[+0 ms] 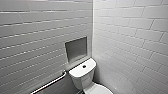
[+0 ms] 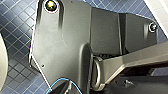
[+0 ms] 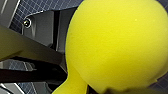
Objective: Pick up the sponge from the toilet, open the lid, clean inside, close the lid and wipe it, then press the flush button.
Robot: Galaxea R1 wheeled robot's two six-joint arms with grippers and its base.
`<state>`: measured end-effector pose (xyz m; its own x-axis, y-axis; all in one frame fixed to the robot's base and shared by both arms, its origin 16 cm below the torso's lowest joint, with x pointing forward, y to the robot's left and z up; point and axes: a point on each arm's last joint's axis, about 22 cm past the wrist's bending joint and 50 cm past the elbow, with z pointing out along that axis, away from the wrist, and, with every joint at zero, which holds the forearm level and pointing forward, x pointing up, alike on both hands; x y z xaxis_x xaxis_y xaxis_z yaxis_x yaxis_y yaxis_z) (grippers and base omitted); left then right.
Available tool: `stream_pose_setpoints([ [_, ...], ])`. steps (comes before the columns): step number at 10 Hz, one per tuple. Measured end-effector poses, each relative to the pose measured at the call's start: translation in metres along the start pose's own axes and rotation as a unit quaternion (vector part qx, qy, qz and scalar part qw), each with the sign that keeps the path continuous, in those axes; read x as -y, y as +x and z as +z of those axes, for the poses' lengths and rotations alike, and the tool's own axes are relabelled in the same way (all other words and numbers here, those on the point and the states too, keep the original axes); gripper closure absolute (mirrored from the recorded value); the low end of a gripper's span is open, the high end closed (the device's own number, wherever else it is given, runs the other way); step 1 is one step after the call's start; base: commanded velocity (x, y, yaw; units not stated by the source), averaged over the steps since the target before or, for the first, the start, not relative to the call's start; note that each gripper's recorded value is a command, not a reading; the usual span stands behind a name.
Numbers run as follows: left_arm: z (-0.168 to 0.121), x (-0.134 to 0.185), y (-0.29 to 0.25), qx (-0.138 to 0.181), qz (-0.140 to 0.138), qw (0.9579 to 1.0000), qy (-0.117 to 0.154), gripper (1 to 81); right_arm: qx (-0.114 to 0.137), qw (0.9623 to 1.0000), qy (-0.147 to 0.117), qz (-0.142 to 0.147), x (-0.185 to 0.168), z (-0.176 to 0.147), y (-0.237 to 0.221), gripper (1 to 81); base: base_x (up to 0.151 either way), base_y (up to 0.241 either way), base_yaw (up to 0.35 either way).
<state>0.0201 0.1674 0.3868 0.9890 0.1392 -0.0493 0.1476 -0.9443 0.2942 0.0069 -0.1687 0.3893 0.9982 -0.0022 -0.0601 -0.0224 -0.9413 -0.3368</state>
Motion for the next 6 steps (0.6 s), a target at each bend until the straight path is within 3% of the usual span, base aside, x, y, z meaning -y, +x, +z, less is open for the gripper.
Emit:
stream_pose_setpoints([
  [3,-0.008,-0.006,-0.019,0.003,0.007,1.0,0.0,1.0,0.014,0.9999,-0.002,-0.007,0.0,-0.009,-0.023,81.1,0.0,0.0,0.0],
  [6,-0.016,-0.008,-0.029,-0.002,0.009,1.0,-0.001,1.0,0.008,0.9999,-0.006,-0.01,0.004,-0.013,-0.032,81.1,0.0,0.0,0.0],
])
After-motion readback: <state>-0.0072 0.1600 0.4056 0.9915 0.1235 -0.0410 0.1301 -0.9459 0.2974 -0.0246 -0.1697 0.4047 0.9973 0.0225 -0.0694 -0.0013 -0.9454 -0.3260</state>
